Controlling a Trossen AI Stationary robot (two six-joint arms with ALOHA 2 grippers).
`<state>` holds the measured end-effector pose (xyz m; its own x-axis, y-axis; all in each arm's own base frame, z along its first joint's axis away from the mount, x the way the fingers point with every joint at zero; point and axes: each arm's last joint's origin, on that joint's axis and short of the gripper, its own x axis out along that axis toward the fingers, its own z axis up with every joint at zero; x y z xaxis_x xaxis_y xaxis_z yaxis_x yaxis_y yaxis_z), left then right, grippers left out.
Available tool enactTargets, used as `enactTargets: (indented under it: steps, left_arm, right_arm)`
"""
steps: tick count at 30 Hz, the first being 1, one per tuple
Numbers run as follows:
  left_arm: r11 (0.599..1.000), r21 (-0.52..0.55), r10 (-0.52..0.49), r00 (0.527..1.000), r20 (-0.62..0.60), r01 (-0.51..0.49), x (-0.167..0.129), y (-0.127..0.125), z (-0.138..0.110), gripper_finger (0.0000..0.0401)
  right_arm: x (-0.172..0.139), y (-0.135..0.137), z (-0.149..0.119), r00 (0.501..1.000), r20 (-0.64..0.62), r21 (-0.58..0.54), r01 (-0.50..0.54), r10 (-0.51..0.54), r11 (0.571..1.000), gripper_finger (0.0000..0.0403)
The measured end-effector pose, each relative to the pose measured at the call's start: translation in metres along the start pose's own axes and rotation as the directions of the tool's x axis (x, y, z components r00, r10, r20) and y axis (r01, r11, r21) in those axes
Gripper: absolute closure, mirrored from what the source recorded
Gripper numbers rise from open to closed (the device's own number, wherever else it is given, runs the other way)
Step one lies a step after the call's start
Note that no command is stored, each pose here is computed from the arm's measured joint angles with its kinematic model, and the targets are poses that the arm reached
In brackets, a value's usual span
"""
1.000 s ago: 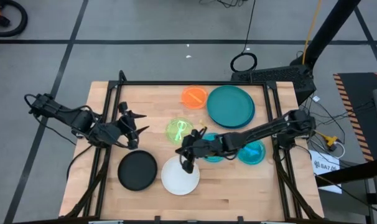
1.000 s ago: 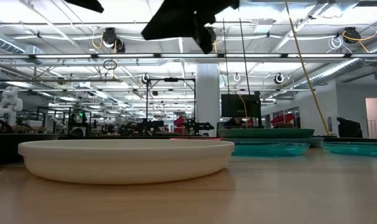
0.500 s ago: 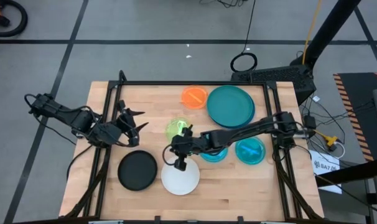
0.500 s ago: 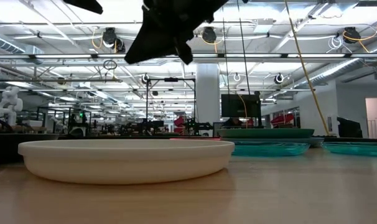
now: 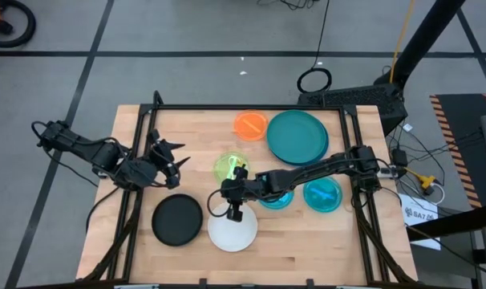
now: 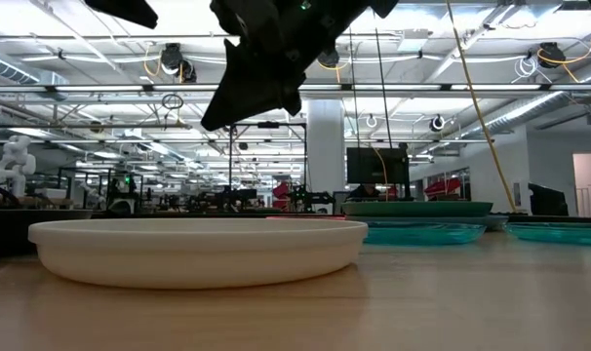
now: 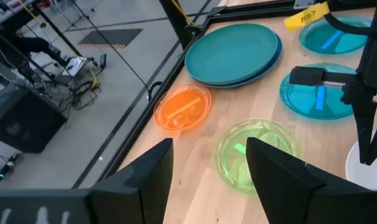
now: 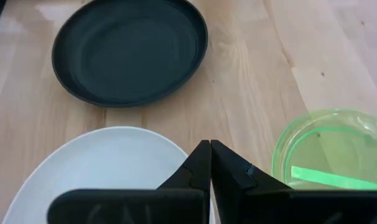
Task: Stack plastic plates
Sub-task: Stack the white plate on top of the black plate
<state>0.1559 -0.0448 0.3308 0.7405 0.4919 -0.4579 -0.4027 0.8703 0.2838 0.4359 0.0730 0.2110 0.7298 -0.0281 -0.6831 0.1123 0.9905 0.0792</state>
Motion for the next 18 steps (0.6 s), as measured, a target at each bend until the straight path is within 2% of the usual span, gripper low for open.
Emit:
enactTargets:
  steps: [5,11,15,18]
  left_arm:
    - [1.000,-0.012,0.008,1.000,-0.024,-0.008,0.000,0.001,-0.003,0.0192]
    - [0.999,-0.035,0.021,0.998,-0.060,-0.023,0.000,0.003,-0.008,0.0192]
    - [0.998,-0.055,0.023,0.998,-0.066,-0.026,0.000,0.002,-0.009,0.0192]
    - [0.998,-0.055,0.020,0.997,-0.069,-0.024,0.000,0.001,-0.009,0.0192]
  right_arm:
    - [0.000,0.000,0.000,1.000,0.002,-0.016,0.012,-0.012,1.000,0.0384]
    - [0.004,-0.001,-0.002,1.000,-0.004,-0.049,0.026,-0.026,0.998,0.0320]
    - [0.010,-0.001,-0.015,0.994,-0.104,-0.096,0.008,-0.018,0.995,0.0275]
    - [0.011,-0.003,-0.026,0.977,-0.213,-0.082,0.010,-0.027,0.997,0.0249]
